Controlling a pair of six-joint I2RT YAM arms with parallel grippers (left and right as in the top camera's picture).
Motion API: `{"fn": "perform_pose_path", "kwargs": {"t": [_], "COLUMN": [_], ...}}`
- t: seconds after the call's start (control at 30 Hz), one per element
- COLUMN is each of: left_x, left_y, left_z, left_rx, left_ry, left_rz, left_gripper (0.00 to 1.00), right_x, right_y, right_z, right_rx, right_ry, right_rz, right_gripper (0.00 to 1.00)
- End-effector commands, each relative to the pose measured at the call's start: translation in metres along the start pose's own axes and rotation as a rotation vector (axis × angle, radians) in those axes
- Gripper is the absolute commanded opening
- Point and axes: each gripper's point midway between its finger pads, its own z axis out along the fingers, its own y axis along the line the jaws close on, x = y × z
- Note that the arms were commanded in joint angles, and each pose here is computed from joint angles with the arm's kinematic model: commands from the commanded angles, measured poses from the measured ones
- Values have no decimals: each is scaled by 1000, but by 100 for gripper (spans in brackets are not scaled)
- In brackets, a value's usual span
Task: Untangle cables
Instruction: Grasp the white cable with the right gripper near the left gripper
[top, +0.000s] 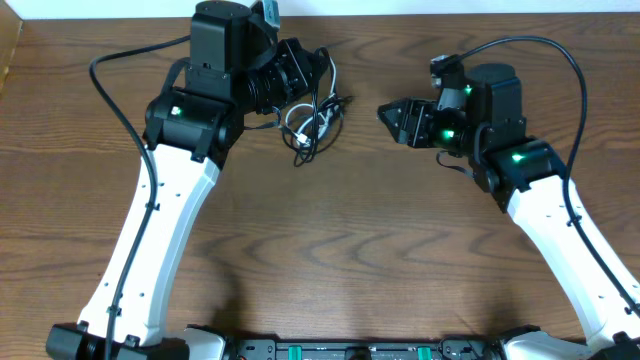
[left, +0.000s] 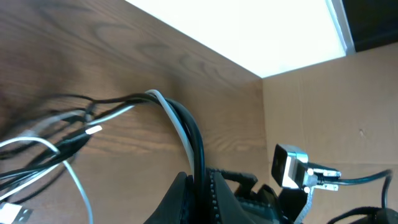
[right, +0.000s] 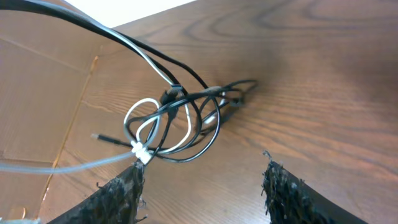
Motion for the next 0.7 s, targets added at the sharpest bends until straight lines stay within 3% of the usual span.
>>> {"fn": "perform_pose_path", "kwargs": {"t": [0.0, 0.47, 0.67], "left_x": [7, 23, 26], "left_y": [-13, -27, -35], "left_z": [-3, -2, -11], "left_rx": [27, 86, 117], "left_ry": [17, 90, 97], "left_rz": [22, -6, -1], "left_gripper": [7, 7, 7], "right_x": [-2, -2, -3], "right_y": [7, 14, -39], "right_z": [12, 92, 119], "right_rx": [-19, -120, 77], "right_ry": [-1, -53, -113], "right_rz": [-32, -111, 64], "right_gripper": [61, 63, 62]}}
